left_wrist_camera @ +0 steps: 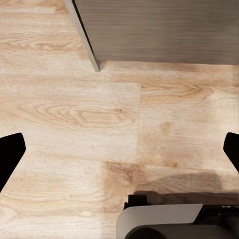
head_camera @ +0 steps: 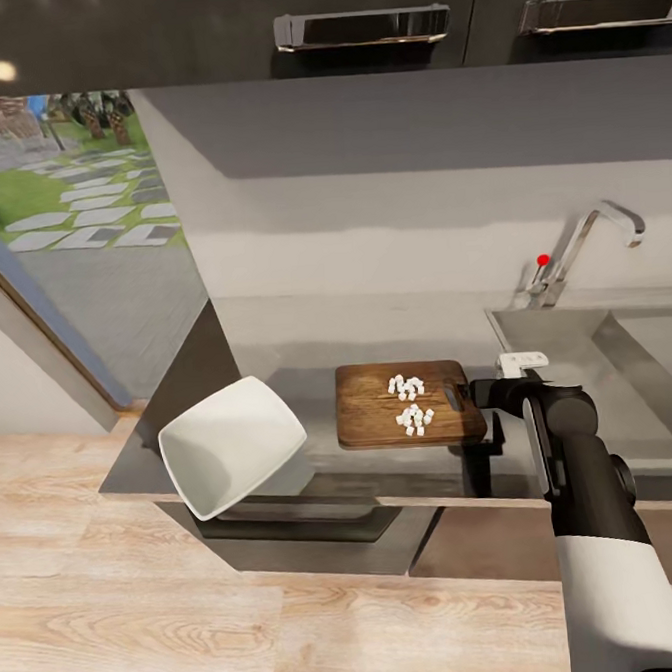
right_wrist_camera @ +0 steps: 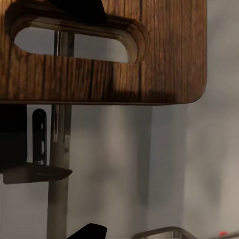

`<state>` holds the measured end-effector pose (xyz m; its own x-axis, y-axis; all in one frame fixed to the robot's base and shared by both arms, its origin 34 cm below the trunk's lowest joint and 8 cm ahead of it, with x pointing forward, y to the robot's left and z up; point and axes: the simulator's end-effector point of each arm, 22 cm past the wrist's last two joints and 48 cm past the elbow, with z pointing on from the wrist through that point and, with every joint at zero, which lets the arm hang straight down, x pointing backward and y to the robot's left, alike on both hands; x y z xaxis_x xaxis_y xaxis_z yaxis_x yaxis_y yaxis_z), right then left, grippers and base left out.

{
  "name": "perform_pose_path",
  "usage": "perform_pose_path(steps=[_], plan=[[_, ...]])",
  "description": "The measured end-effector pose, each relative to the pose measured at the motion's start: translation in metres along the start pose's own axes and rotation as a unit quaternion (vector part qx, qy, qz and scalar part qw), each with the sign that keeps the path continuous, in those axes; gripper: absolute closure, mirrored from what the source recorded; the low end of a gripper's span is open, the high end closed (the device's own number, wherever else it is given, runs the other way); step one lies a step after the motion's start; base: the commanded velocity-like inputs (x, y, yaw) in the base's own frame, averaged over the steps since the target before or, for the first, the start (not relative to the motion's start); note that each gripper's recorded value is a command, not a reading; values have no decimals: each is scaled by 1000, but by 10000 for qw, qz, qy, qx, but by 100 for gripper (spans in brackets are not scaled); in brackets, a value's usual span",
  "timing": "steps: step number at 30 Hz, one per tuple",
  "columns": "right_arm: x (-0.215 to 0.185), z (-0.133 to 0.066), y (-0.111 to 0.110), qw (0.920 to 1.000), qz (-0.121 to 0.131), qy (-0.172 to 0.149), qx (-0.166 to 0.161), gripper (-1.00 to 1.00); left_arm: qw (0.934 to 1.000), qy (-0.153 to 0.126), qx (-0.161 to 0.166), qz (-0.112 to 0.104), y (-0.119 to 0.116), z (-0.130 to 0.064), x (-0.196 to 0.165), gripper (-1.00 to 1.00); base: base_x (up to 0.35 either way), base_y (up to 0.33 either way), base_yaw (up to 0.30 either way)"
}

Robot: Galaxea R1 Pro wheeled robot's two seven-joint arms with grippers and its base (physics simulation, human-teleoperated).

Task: In the kitchen, take the Vidalia onion out of the sink, dice it on the chopping board with the paring knife, put the diced onion into the bowl on the countertop, then place both the paring knife and the chopping board into the sink.

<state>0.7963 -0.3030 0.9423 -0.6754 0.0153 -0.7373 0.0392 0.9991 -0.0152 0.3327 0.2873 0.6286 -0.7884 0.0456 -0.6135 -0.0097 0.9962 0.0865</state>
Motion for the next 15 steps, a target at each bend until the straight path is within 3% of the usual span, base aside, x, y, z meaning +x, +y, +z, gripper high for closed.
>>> perform_pose_path(steps=[15], plan=[[4,4,0,10000,-5,32,4,-100,10000,49,39,-52,-9,-1,4,-100,0,0,0]])
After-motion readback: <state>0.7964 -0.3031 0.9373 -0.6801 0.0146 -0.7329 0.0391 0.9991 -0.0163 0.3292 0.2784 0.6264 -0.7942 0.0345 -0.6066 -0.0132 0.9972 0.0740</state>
